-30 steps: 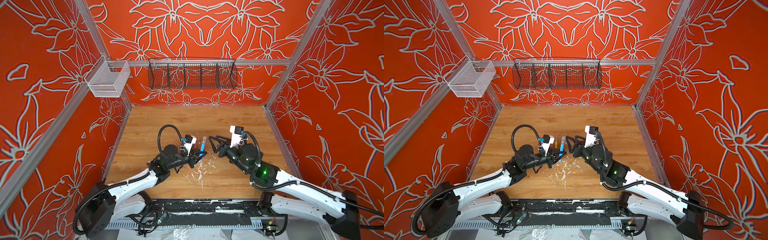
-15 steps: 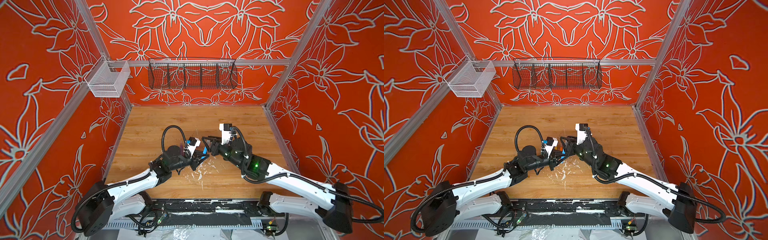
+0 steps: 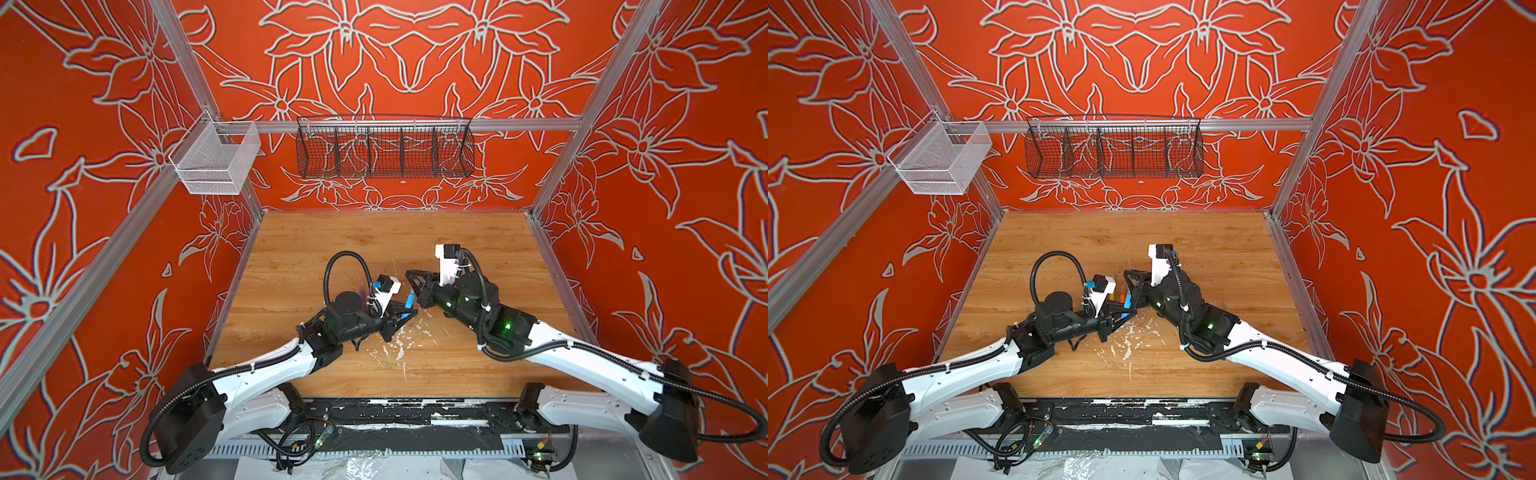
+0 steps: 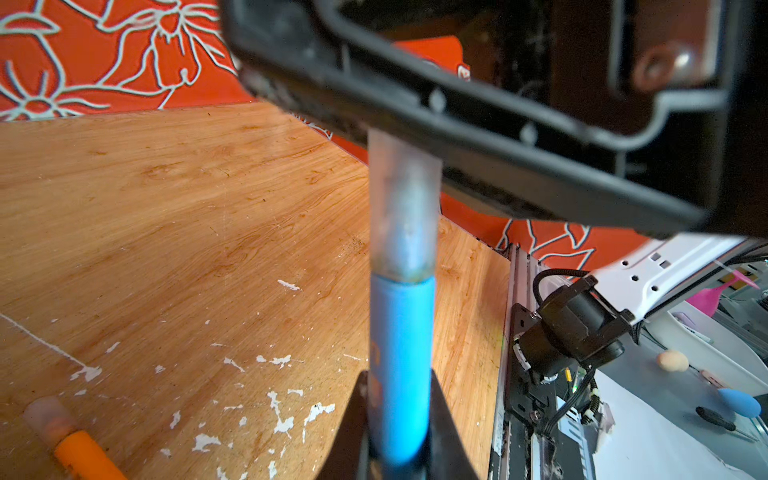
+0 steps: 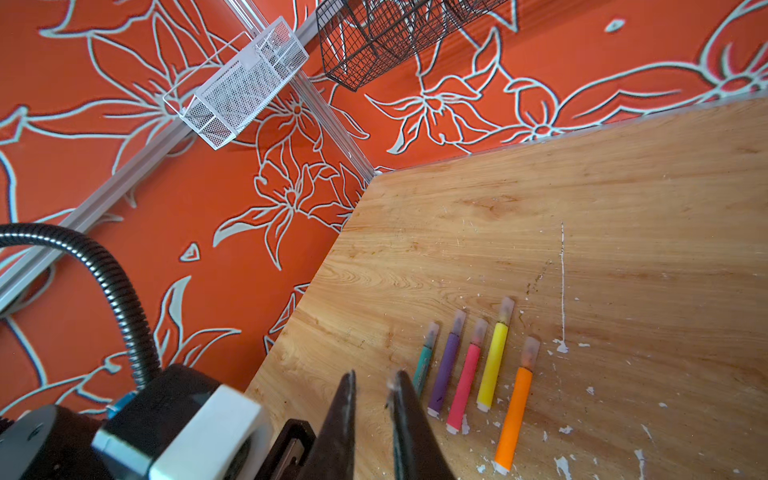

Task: Insert the pens into the pen caps
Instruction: 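Press the cap down onto the blue marker held by the left gripper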

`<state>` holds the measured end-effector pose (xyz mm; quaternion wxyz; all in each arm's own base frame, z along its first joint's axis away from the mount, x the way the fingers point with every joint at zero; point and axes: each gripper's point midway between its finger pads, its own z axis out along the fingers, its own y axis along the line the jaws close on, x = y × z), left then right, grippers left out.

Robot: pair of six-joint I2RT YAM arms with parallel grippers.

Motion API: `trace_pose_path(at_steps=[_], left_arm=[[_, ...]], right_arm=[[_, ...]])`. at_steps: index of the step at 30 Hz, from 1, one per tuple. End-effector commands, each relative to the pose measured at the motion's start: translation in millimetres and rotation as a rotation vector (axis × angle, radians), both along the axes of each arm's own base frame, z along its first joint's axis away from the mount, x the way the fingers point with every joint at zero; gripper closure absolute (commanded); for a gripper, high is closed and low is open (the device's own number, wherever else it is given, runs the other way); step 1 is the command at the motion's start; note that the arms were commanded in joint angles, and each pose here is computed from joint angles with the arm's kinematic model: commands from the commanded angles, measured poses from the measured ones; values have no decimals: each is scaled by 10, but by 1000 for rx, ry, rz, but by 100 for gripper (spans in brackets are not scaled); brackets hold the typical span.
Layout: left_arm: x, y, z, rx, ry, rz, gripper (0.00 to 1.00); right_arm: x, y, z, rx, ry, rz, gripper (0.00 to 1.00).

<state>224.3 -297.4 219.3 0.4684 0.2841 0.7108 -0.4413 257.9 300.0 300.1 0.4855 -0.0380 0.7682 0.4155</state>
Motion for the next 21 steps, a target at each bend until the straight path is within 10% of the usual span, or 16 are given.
trace_pose_path(at_steps=[1, 21], left_arm=[[-4, -12, 273, -51, -67, 1, 100], [549, 193, 909, -86, -120, 307, 100]], right_arm=[[-56, 59, -93, 12, 39, 35, 97], [-518, 0, -826, -102, 149, 136, 100]])
